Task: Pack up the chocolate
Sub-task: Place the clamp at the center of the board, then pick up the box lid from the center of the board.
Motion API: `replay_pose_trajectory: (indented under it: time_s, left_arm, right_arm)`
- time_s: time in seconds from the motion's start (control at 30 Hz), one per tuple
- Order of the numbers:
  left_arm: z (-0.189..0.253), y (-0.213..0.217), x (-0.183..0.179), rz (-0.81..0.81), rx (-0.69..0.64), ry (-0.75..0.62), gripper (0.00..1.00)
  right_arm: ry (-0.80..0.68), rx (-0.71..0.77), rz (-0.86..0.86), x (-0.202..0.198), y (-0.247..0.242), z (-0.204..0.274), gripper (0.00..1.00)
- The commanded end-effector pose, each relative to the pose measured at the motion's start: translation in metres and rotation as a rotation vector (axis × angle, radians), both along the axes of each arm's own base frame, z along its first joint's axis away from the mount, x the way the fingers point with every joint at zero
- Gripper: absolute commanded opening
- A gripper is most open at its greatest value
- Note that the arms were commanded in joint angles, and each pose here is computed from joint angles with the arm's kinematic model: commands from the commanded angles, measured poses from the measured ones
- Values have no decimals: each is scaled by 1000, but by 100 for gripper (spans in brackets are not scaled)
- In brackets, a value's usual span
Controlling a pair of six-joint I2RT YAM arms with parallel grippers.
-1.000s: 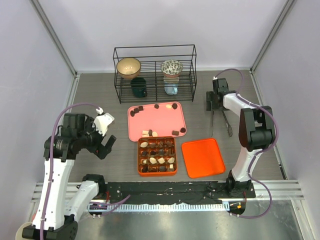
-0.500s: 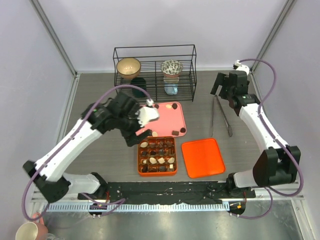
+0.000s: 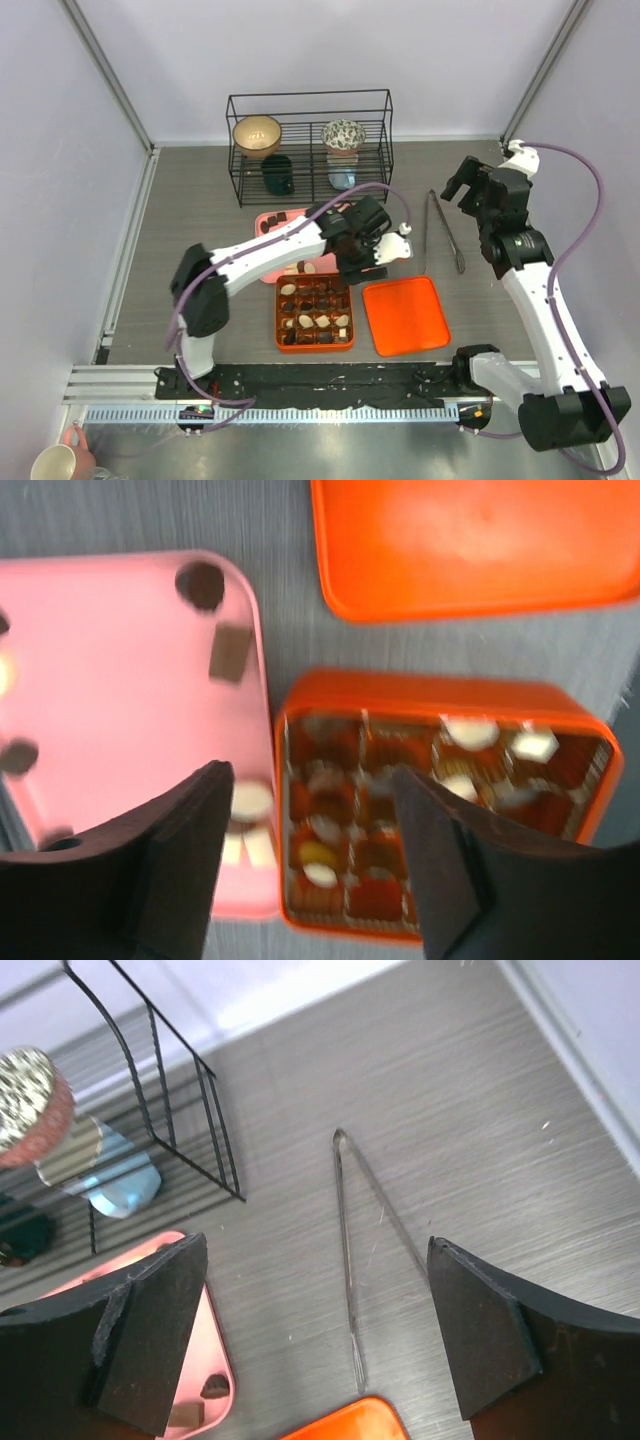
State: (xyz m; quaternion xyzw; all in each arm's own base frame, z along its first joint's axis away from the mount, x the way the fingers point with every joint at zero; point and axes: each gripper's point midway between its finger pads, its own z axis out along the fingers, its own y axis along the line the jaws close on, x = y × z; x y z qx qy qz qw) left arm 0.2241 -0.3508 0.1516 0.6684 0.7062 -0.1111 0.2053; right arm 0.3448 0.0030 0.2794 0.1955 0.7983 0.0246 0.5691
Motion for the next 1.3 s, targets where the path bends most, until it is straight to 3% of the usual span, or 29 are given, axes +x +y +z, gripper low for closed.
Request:
replay_pose_trajectory:
  time_s: [0.0,0.2,0.4,0.77,1.27]
  left_arm:
    - [-17,-57,25,-29,-97,-1,66]
    - [-52,-97,39,-35,-129,39,64]
    - [-63,-121,37,-68,-161,111,62]
    - [-99,-112,13,-177,-92,237,63]
    - [-129,-111,16,-202,-37,248,58]
  right_arm:
    - [-105,1,-78,-20,-16,27,93]
    - [-235,22,-116,-57,-25,53,86]
    - [-262,16,-139,-75,-31,58,85]
    - [-278,-6,-140,-85,-32,58,85]
    - [-301,4,-78,-90,-22,63,83]
